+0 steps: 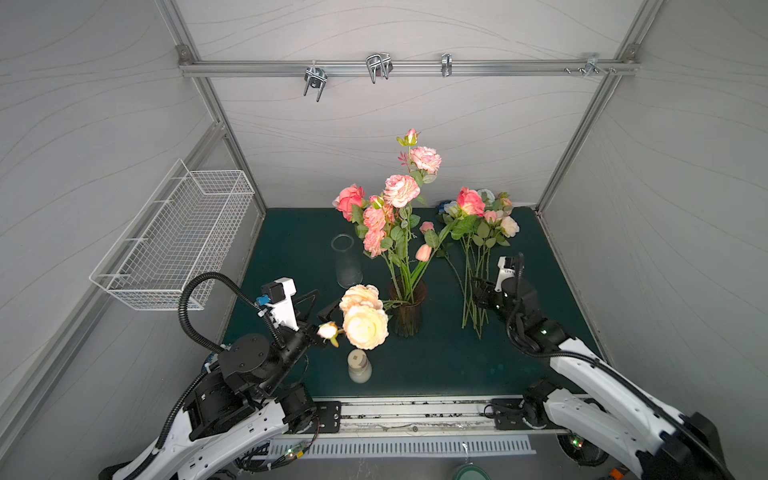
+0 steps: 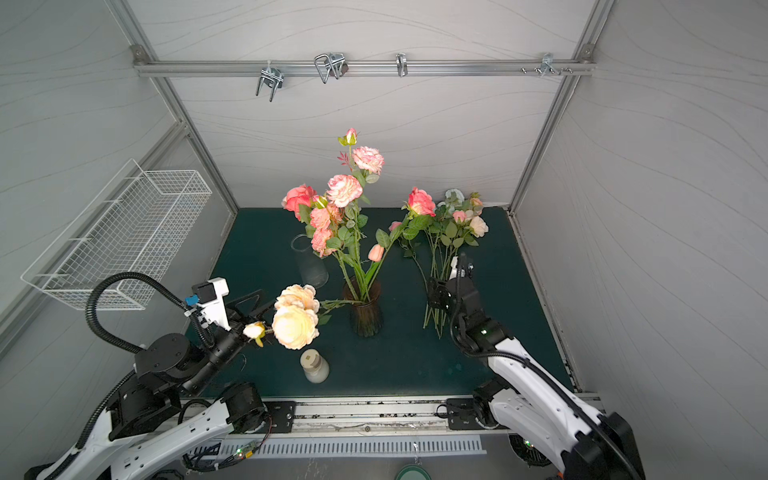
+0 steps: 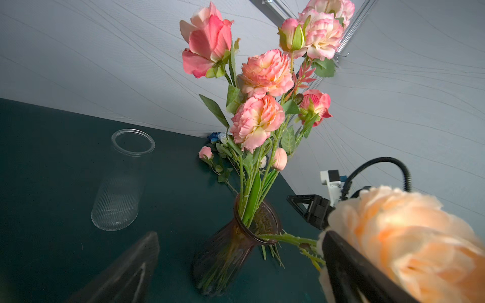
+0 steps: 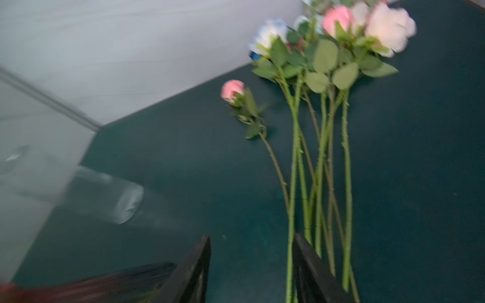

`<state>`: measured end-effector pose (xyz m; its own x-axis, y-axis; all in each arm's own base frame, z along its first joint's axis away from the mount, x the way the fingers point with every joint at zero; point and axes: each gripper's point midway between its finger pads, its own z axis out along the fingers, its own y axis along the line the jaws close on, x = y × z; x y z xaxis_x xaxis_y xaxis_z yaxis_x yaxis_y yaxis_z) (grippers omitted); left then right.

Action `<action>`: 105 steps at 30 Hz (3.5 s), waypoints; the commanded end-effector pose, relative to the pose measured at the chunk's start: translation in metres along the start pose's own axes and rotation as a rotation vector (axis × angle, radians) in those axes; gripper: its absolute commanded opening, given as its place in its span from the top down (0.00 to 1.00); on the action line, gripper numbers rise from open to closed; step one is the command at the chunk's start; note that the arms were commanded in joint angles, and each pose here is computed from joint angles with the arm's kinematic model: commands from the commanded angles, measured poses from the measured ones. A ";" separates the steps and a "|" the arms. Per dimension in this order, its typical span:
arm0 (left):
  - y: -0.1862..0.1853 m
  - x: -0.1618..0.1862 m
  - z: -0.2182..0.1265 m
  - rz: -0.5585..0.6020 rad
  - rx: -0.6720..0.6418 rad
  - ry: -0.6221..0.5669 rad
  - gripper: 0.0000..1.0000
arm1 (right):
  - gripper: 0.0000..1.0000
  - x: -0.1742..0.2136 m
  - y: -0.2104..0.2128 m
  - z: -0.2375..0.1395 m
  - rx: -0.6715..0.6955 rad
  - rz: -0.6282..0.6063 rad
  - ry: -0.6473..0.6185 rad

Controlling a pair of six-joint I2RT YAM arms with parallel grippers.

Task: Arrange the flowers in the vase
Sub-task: 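Open the right gripper and move it back to the flower pile, then grasp the white rose stem in the pile with the right gripper, then lift the white rose high with the right gripper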

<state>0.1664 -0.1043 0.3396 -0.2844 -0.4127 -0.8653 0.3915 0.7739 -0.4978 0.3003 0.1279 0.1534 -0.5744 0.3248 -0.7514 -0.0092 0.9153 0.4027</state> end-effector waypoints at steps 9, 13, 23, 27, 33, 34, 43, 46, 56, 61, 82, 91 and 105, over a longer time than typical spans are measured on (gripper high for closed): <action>0.010 -0.020 -0.022 -0.039 -0.013 -0.078 0.01 | 0.52 -0.020 -0.037 0.104 0.147 0.147 0.223; 0.013 -0.026 -0.029 -0.049 -0.007 -0.113 0.01 | 0.61 -0.029 -0.032 0.133 0.152 0.068 0.283; 0.012 -0.025 -0.028 -0.040 -0.012 -0.097 0.01 | 0.65 -0.043 -0.043 0.174 0.210 -0.020 0.378; 0.013 -0.026 -0.029 -0.038 -0.015 -0.104 0.01 | 0.64 -0.034 -0.045 0.178 0.212 -0.035 0.419; 0.014 -0.024 -0.027 -0.035 -0.022 -0.099 0.01 | 0.68 -0.018 -0.055 0.164 0.245 -0.017 0.444; 0.014 -0.023 -0.027 -0.034 -0.023 -0.099 0.01 | 0.68 -0.014 -0.056 0.160 0.242 -0.014 0.443; 0.014 -0.022 -0.026 -0.041 -0.020 -0.100 0.01 | 0.74 0.003 -0.053 0.137 0.210 -0.029 0.424; 0.015 -0.021 -0.026 -0.041 -0.021 -0.098 0.01 | 0.74 0.001 -0.047 0.135 0.193 -0.036 0.417; 0.016 -0.022 -0.029 -0.041 -0.022 -0.101 0.01 | 0.77 0.022 -0.057 0.139 0.231 -0.045 0.467; 0.016 -0.024 -0.029 -0.040 -0.021 -0.106 0.01 | 0.83 0.030 -0.062 0.143 0.246 -0.050 0.491; 0.002 -0.040 -0.031 -0.044 0.021 -0.120 0.01 | 1.00 -0.069 -0.030 0.070 0.233 -0.058 0.157; -0.005 -0.059 -0.037 -0.024 0.028 -0.159 0.01 | 1.00 -0.126 -0.001 0.002 0.186 -0.074 -0.093; -0.042 -0.114 -0.080 0.021 0.206 -0.236 0.01 | 1.00 -0.165 0.087 -0.135 -0.269 -0.107 -0.369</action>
<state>0.1267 -0.0496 0.4356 -0.1058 -0.5153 -0.8505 0.4861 0.7193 -0.4963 0.3055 0.1065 0.3529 -0.2914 0.3276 -0.8988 -0.1508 0.9121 0.3813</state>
